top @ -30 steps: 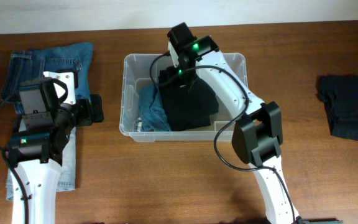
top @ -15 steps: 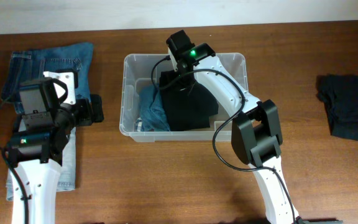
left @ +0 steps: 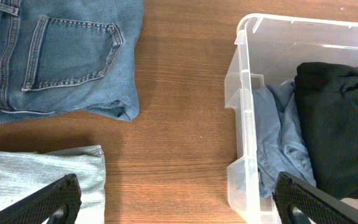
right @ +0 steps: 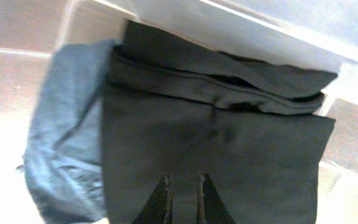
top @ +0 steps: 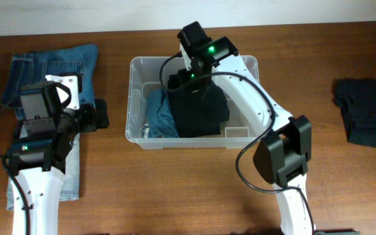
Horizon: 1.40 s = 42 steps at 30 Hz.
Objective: Pack container
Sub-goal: 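Press and smooth the black garment flat inside the container with the right gripper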
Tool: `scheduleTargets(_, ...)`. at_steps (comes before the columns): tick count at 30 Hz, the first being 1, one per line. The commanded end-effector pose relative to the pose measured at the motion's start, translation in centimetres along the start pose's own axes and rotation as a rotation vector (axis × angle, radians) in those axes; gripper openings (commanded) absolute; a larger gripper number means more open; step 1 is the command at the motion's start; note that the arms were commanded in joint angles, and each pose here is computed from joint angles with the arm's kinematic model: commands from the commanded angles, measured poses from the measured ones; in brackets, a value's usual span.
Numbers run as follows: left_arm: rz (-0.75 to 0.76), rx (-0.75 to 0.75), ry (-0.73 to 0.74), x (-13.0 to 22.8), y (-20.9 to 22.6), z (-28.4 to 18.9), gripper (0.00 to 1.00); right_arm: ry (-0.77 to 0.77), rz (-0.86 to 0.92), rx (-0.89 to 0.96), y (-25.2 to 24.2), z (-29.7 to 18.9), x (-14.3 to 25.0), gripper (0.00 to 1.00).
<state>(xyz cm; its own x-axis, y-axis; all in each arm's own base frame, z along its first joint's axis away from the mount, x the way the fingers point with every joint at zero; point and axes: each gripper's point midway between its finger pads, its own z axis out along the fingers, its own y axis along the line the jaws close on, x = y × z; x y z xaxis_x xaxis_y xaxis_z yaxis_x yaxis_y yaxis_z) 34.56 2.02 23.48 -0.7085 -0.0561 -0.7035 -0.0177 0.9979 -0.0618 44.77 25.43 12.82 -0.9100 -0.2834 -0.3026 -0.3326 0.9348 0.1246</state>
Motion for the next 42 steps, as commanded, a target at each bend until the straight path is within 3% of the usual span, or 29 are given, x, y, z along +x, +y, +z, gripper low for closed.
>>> scheduleTargets(1, -0.012, -0.009, 0.001, 0.0, 0.2, 0.1, 0.99, 0.019, -0.033, -0.005, 2.0, 0.9, 1.2, 0.07)
scheduleTargets(11, -0.012, -0.009, 0.001, 0.0, 0.2, 0.1, 0.99, -0.053, -0.018, 0.055, 1.1, 8.1, 2.2, 0.06)
scheduleTargets(16, -0.012, -0.009, 0.001, 0.0, 0.2, 0.1, 0.99, -0.083, -0.017, 0.051, 0.8, 8.8, 1.8, 0.06)
scheduleTargets(21, -0.012, -0.009, 0.001, 0.0, 0.2, 0.1, 1.00, -0.134, -0.021, 0.098, 0.3, 6.0, 0.2, 0.06)
scheduleTargets(30, -0.012, -0.009, 0.001, 0.0, 0.2, 0.1, 0.99, -0.302, 0.070, 0.368, -3.9, -5.9, -2.2, 0.06)
scheduleTargets(34, -0.012, -0.009, 0.001, 0.0, 0.2, 0.1, 1.00, -0.191, 0.112, 0.332, -4.8, -5.7, 0.3, 0.07)
scheduleTargets(42, -0.012, -0.009, 0.001, 0.0, 0.2, 0.1, 0.99, 0.002, 0.147, 0.231, -5.8, 0.8, 4.6, 0.07)
